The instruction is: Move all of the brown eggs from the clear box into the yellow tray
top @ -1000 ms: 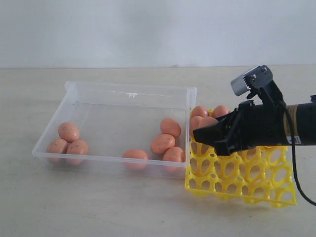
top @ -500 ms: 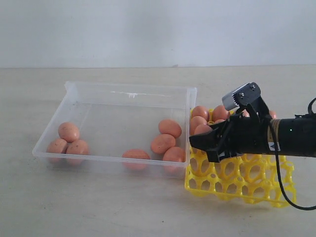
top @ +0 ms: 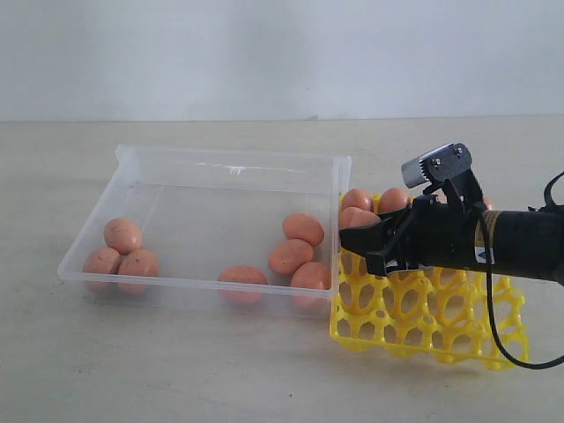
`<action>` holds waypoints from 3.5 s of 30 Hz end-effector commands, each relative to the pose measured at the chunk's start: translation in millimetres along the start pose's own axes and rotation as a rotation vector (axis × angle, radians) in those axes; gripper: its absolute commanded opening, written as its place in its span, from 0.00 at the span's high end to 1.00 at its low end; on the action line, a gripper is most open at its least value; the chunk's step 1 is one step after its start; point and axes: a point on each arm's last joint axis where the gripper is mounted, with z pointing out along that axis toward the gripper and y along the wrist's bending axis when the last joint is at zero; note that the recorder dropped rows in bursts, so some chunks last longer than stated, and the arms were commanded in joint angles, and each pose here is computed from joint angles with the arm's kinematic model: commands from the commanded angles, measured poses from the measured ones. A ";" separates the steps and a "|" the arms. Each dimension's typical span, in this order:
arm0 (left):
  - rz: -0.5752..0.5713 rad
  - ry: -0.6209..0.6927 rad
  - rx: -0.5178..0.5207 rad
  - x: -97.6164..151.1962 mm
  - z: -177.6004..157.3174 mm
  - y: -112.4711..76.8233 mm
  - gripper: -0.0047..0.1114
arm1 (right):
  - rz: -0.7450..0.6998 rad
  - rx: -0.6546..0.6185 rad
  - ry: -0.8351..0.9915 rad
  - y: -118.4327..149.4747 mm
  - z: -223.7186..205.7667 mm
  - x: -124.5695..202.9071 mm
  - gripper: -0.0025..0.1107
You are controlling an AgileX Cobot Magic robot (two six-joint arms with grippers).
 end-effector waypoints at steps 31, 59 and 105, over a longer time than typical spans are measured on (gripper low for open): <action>-0.007 -0.010 -0.001 -1.0 -0.2 0.0 1.00 | -0.059 0.025 0.039 6.4 11.5 6.4 0.38; -0.007 -0.010 -0.001 -1.0 -0.2 0.0 1.00 | -0.393 0.111 -0.054 120.3 42.9 -151.6 0.98; -0.007 -0.010 -0.001 -1.0 -0.2 0.0 1.00 | -0.894 -0.157 1.148 91.0 138.1 -95.3 0.44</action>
